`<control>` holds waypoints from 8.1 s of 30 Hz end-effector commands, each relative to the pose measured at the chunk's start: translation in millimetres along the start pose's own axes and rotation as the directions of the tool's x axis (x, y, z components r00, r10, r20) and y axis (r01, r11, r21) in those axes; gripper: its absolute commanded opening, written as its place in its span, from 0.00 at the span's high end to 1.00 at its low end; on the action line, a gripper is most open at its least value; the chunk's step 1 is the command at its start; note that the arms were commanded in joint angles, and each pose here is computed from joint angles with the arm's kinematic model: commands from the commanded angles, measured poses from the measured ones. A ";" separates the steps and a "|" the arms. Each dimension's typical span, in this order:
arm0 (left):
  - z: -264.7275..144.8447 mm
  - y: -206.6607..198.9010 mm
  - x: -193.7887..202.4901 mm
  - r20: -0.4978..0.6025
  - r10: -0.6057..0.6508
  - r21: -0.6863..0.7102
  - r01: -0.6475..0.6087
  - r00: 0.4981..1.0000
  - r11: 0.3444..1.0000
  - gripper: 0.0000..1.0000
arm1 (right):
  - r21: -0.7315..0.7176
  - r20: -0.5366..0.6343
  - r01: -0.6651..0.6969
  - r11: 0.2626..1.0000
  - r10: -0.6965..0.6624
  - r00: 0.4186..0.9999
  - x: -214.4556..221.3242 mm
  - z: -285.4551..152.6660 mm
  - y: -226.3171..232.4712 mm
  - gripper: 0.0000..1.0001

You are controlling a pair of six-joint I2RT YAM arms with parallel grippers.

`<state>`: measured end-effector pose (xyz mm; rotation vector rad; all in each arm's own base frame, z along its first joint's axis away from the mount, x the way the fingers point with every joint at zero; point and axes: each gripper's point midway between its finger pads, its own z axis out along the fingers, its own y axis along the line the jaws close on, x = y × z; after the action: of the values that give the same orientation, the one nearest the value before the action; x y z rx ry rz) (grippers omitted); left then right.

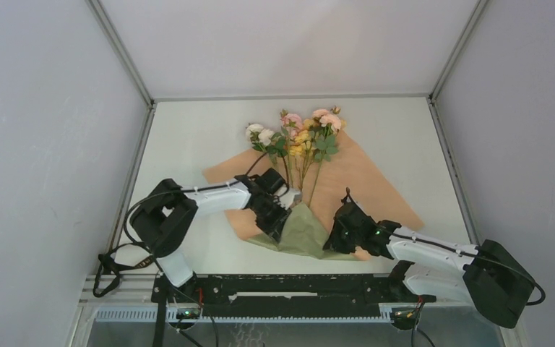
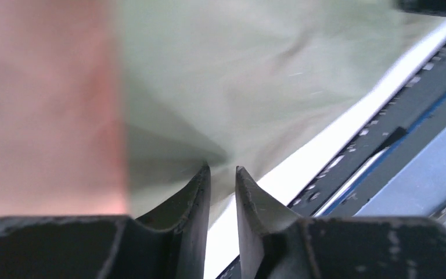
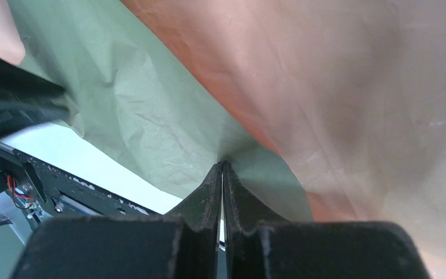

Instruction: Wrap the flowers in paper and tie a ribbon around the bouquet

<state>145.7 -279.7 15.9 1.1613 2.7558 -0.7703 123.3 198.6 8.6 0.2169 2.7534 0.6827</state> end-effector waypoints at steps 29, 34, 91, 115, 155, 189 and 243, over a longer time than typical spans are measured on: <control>-30.1 -37.9 -96.4 0.291 0.138 -0.005 -0.143 0.947 0.990 0.70 | 0.120 -0.022 0.013 0.993 -0.011 1.000 1.6 -2.1 -21.7 0.87; 5.3 -15.0 -102.6 0.268 0.118 -0.053 -0.108 0.956 0.993 0.67 | 0.123 0.004 0.006 0.992 -0.006 1.000 -5.5 -12.8 -18.5 0.81; 12.1 8.0 -90.5 0.259 0.041 -0.069 -0.024 0.965 0.997 0.65 | 0.318 0.376 -0.585 0.746 0.467 0.800 -14.9 -22.0 -48.7 1.00; 21.3 46.1 -109.3 0.285 -0.050 -0.050 0.067 0.957 0.997 0.64 | 0.319 0.440 -0.018 0.948 -0.132 0.888 -57.9 -30.0 18.5 0.30; 7.2 50.6 -124.9 0.332 -0.022 -0.073 0.049 0.943 0.996 0.63 | 0.454 0.510 0.136 0.881 -0.382 0.771 -96.8 -35.9 -5.7 1.00; -181.8 92.5 -156.1 0.638 -0.128 0.050 0.124 0.760 0.991 0.31 | 0.318 -0.263 0.938 -0.134 -0.964 -0.048 -3.4 64.1 106.2 1.00; -116.6 175.0 -82.3 0.568 -0.587 0.300 0.519 0.576 0.800 1.00 | 0.389 -0.137 0.917 -0.091 -0.990 -0.041 1.3 -6.4 134.5 0.44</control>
<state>340.4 -183.7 78.4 -0.1137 2.4312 -1.1833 145.7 309.2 34.5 -1.5892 1.9160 -0.4435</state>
